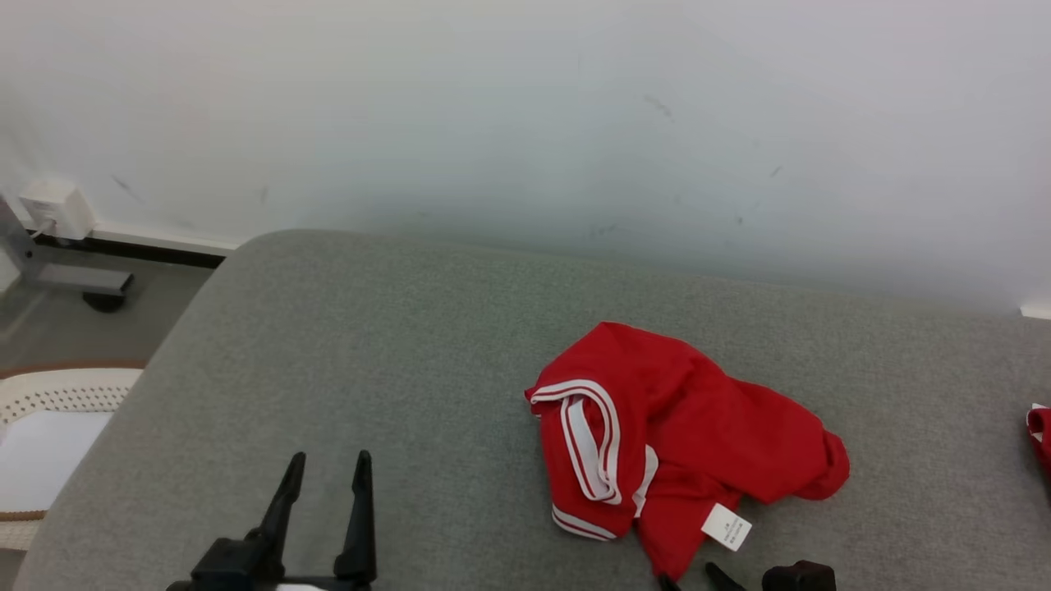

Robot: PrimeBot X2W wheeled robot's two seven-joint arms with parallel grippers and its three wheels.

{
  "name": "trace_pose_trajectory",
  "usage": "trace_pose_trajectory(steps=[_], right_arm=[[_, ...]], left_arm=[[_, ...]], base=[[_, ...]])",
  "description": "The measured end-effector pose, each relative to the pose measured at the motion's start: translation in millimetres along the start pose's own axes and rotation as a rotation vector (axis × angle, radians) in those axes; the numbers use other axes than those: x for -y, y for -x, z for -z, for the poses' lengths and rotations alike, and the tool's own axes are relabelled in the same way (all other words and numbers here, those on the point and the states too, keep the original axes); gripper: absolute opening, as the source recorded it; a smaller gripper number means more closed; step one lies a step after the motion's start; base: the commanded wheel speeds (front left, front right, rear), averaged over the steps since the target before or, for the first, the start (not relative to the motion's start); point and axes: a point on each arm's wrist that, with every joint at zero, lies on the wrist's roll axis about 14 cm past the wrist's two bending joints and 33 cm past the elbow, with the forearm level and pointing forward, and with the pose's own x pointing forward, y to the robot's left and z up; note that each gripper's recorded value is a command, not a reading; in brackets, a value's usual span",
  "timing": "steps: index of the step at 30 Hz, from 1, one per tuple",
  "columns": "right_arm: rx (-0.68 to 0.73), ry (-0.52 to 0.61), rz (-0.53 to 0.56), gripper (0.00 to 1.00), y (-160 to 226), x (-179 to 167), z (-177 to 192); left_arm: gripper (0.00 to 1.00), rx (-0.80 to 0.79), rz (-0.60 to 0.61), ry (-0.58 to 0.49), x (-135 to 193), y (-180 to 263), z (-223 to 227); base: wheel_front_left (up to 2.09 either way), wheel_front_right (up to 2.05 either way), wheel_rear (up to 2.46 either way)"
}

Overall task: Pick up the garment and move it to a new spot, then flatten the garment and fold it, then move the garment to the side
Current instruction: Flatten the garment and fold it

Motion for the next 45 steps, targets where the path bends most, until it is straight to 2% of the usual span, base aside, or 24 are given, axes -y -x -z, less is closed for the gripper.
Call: trace_pose_trajectory(steps=[9,10,11,12,14,17,24,28,34,39,45], right_arm=[[-0.009,-0.051,0.011,1.0,-13,5,2],[-0.004,-0.062,0.005,0.79,-14,3,0],[0.001,-0.076,0.0,0.79,-15,1,0],[0.004,-0.089,-0.004,0.6,-16,0,-1],[0.002,-0.094,-0.009,0.29,-16,-2,-1],[0.01,-0.119,-0.01,0.0,-17,-2,-2],[0.043,-0.136,0.001,0.0,-18,2,-12],[0.063,-0.098,0.015,0.0,-12,13,-20],[0.102,0.07,0.091,0.0,17,64,-43],[0.144,0.223,0.223,0.0,61,125,-73],[0.195,0.344,0.367,0.0,116,174,-111]], left_arm=[[1.0,-0.009,-0.015,-0.006,-5,-3,3],[1.0,-0.011,-0.012,-0.006,-4,-4,3],[1.0,-0.013,-0.01,-0.005,-4,-5,4],[1.0,-0.017,-0.007,-0.005,-3,-5,5],[1.0,-0.024,0.002,-0.004,0,-7,8],[1.0,-0.031,0.017,-0.002,5,-11,11],[1.0,-0.033,0.035,0.0,12,-16,12],[1.0,-0.033,0.054,0.007,19,-19,13],[1.0,-0.033,0.087,0.029,32,-22,13],[1.0,-0.035,0.133,0.052,49,-27,14],[1.0,-0.037,0.198,0.072,74,-33,15]], base=[[0.0,0.0,0.0],[0.0,0.0,0.0],[0.0,0.0,0.0],[0.0,0.0,0.0],[0.0,0.0,0.0],[0.0,0.0,0.0],[0.0,0.0,0.0],[0.0,0.0,0.0],[0.0,0.0,0.0],[0.0,0.0,0.0],[0.0,0.0,0.0]])
